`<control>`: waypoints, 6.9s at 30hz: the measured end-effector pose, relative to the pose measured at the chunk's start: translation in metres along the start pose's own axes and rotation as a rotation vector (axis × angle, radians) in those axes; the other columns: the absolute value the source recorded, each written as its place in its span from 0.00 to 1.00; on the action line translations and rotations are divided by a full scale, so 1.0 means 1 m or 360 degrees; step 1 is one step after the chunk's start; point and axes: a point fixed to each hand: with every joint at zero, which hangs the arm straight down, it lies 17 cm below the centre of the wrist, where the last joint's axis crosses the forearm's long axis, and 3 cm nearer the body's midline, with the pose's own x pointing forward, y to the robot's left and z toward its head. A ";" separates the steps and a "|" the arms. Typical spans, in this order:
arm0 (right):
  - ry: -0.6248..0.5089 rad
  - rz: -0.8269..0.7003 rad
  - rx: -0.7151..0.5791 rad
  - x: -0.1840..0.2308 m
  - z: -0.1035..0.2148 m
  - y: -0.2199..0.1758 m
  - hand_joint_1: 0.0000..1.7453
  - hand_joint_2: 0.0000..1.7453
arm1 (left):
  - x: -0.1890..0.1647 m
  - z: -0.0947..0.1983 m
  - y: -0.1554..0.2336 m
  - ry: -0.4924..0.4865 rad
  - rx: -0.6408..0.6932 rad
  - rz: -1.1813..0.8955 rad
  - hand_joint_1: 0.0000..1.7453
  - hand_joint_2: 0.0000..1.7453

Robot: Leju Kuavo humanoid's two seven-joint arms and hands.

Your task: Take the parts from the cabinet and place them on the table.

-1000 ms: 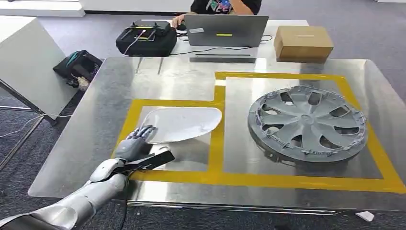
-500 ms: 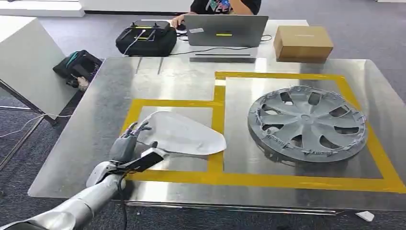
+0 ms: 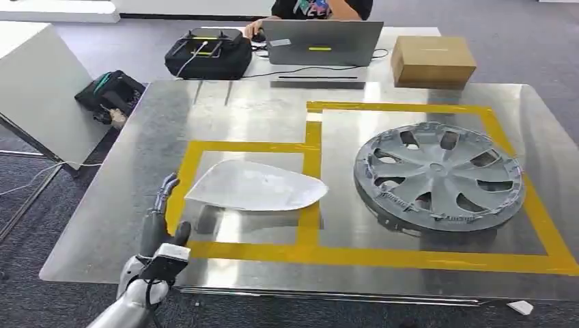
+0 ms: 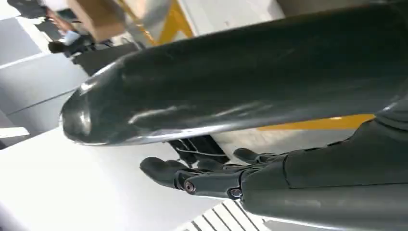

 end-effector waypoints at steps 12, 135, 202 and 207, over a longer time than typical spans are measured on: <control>-0.0007 0.0011 0.0001 0.002 0.000 0.000 0.00 0.00 | 0.092 -0.012 0.019 -0.0298 0.0082 0.0309 0.00 0.00; 0.0120 -0.0321 -0.0105 -0.009 -0.003 -0.028 0.00 0.00 | 0.180 -0.009 0.130 -0.0665 0.0080 0.0855 0.00 0.00; 0.0004 -0.0198 -0.0033 0.005 -0.002 -0.018 0.00 0.00 | 0.164 0.000 0.143 -0.0589 0.0149 0.0790 0.00 0.00; -0.0001 -0.0190 -0.0032 0.007 -0.003 -0.018 0.00 0.00 | 0.164 0.000 0.145 -0.0589 0.0155 0.0795 0.00 0.00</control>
